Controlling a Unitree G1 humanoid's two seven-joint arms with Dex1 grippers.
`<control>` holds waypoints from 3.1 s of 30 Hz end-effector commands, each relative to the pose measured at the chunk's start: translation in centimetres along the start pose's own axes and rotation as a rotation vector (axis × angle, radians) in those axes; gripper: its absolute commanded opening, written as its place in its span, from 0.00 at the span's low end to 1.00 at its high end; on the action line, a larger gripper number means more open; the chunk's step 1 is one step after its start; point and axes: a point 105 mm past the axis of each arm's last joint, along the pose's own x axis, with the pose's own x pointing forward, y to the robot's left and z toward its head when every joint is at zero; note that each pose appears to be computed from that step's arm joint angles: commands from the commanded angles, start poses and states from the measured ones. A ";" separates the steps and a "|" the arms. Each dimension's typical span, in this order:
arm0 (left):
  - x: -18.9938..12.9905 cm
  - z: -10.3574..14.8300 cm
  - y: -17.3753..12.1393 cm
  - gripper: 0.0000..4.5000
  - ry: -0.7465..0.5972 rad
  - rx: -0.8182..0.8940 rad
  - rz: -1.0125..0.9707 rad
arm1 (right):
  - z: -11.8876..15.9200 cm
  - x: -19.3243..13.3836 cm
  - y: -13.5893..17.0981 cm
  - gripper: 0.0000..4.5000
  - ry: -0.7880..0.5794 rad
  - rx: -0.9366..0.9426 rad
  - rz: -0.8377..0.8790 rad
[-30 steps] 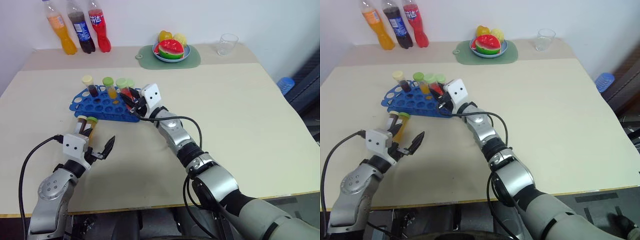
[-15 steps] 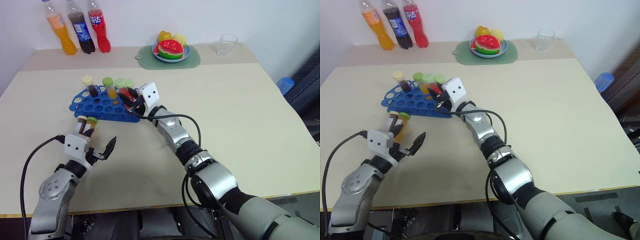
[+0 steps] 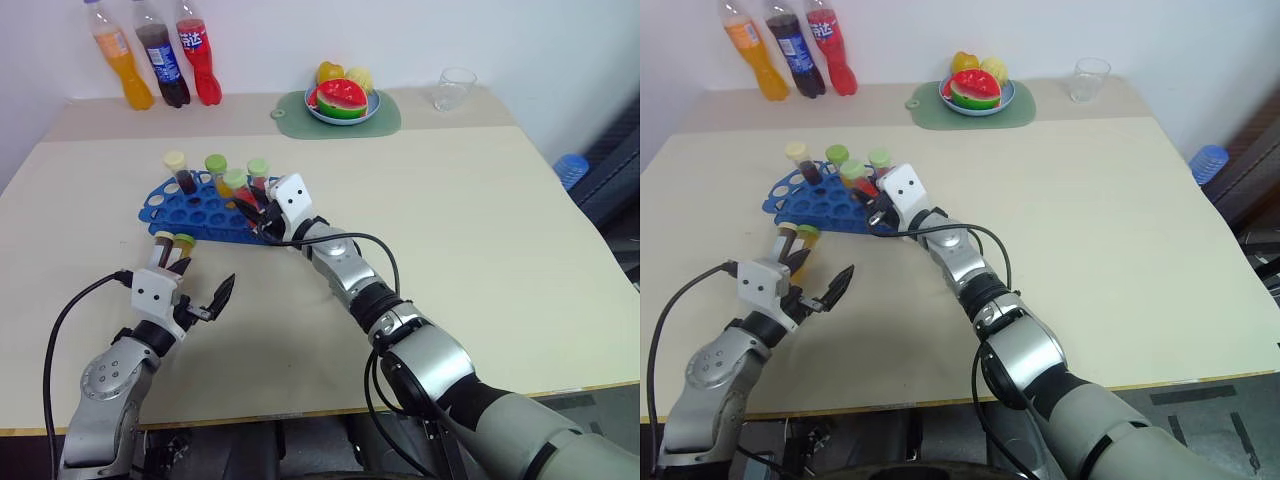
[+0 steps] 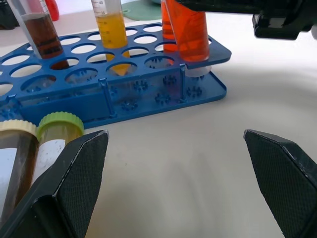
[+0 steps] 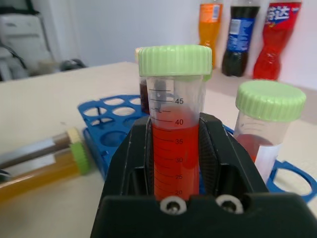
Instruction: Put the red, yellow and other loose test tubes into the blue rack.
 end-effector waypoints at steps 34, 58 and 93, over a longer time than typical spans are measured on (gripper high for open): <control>3.1 8.3 8.3 1.00 0.292 0.104 0.353 | 5.6 -9.3 -2.5 0.99 -0.033 -0.096 0.214; 5.6 4.3 5.5 1.00 0.800 -0.193 0.144 | 3.8 -17.8 -3.3 0.99 0.236 -0.224 0.338; 3.9 5.6 3.4 0.18 0.729 -0.187 0.040 | 2.9 -18.4 -4.0 1.00 0.273 -0.264 0.318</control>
